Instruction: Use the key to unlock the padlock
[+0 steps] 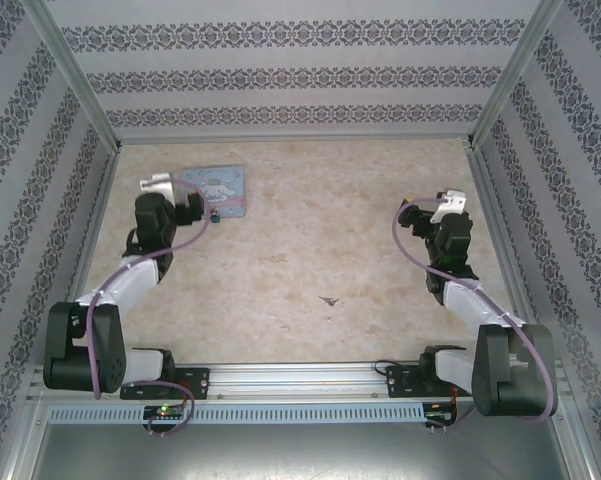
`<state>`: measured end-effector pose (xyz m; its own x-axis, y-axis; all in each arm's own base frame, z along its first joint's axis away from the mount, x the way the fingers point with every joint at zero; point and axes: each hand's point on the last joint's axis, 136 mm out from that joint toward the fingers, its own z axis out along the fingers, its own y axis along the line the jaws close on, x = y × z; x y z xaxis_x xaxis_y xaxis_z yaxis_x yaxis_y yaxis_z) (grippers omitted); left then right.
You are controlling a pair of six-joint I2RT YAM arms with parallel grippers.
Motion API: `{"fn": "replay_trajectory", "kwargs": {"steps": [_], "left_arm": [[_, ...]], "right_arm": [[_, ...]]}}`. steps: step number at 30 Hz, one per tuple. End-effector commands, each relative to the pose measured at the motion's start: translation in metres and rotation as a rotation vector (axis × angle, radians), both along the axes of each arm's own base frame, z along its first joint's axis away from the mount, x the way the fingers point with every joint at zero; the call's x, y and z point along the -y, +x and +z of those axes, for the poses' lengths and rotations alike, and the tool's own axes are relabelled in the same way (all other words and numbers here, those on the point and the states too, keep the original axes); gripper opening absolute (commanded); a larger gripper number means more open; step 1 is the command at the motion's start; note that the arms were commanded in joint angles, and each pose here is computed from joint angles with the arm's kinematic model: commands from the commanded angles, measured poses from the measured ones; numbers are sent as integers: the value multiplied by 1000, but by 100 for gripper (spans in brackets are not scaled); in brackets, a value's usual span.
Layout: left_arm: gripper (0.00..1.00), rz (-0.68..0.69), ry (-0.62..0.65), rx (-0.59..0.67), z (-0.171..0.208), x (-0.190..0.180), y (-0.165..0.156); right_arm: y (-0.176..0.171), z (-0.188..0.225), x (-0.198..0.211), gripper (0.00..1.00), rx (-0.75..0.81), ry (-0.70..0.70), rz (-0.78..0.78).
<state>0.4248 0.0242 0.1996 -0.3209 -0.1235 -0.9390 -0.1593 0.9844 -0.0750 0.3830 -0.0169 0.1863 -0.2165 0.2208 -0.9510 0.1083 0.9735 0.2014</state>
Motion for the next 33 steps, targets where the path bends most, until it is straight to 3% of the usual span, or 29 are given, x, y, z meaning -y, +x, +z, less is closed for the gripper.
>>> {"fn": "replay_trajectory", "kwargs": {"steps": [1,7,17,25,29,33], "left_arm": [[99,80,-105,-164,-5,-17,13],[99,34,-308,-332,-21,-19,62],[100,-41,-418,-505,-61,-12,117],[100,-85,-531,-557,-90,10,126],[100,-153,-543,-572,-96,43,123],[100,-241,-542,-576,-96,88,115]], "right_arm": [[15,27,-11,98,-19,178,30],[38,36,-34,98,-82,467,231],[40,0,-68,98,-268,634,332],[22,-36,-87,98,-377,657,296],[18,-58,-92,98,-437,634,253],[19,-67,-109,98,-477,682,325]]}}
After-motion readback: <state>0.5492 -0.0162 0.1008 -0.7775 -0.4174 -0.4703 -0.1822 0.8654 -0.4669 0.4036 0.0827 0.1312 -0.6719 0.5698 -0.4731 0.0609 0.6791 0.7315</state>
